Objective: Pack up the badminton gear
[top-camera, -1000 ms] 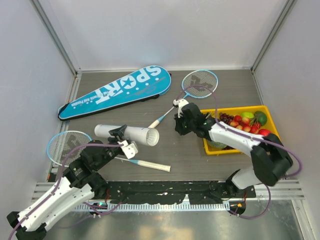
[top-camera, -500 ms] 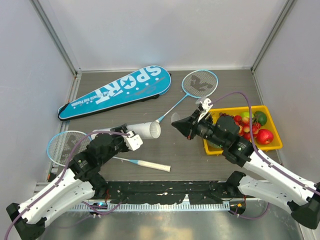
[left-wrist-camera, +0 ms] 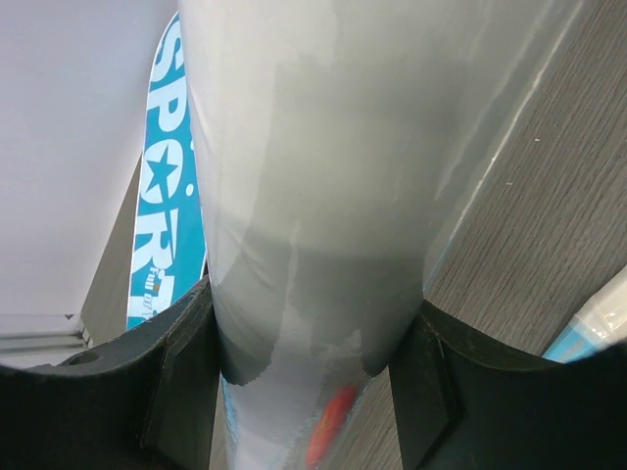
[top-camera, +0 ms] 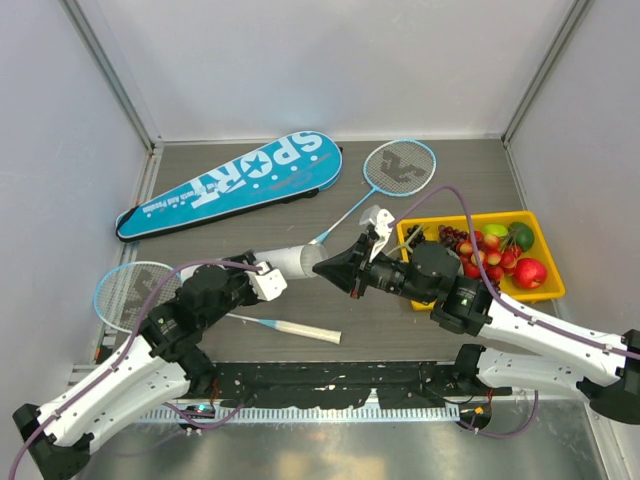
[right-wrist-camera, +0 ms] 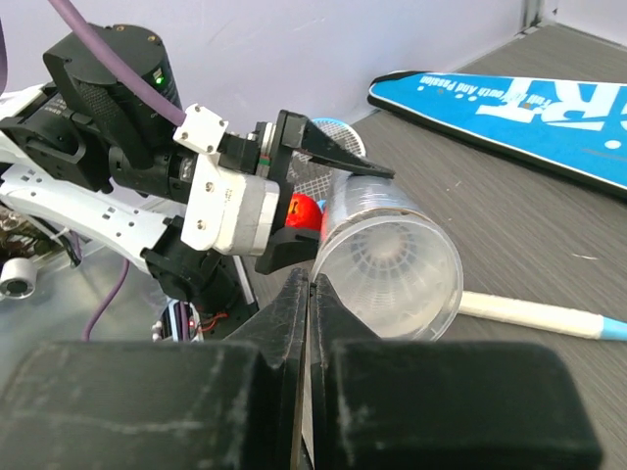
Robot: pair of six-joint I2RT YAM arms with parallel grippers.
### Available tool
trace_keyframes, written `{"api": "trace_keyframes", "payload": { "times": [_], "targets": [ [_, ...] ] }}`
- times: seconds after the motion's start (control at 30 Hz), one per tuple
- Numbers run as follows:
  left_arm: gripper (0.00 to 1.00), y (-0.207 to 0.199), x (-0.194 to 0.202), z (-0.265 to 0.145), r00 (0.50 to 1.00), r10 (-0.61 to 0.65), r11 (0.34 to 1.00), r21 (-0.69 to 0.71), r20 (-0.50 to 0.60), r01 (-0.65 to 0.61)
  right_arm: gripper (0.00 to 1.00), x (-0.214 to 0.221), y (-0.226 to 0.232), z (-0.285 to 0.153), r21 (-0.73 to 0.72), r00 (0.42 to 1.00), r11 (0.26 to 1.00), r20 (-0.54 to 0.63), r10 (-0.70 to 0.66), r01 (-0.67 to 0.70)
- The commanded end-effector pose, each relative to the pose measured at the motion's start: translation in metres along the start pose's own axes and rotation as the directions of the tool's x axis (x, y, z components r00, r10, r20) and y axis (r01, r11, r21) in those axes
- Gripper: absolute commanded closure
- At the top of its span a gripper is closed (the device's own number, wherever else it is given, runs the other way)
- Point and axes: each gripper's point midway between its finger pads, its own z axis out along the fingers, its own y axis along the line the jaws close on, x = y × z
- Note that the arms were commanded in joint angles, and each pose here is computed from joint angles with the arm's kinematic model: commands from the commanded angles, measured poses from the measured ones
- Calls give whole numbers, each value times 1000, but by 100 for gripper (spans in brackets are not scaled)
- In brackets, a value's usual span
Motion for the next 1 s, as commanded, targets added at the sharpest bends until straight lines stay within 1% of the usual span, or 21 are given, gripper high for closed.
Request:
{"api": "trace_keyframes", "payload": {
  "times": [0.0,0.2,0.57,0.73,0.97],
  "targets": [
    [100,22,-28,-8,996,-8,998,-61,88,13,95,-31,13,12,-18,996,999,86,-40,42],
    [100,22,-30,-9,994,-5,998,-61,105,12,95,-27,16,23,-17,995,998,82,-60,61],
    [100,21,-36,-12,989,2,998,-64,148,7,95,-17,7,29,16,994,997,81,-71,70],
    [100,20,-38,-13,986,-1,998,-60,164,11,95,-19,11,31,-9,993,999,109,-46,48],
    [100,21,-44,-15,981,-13,998,-61,195,25,95,-14,8,33,2,993,1000,112,-29,29]
  ]
}}
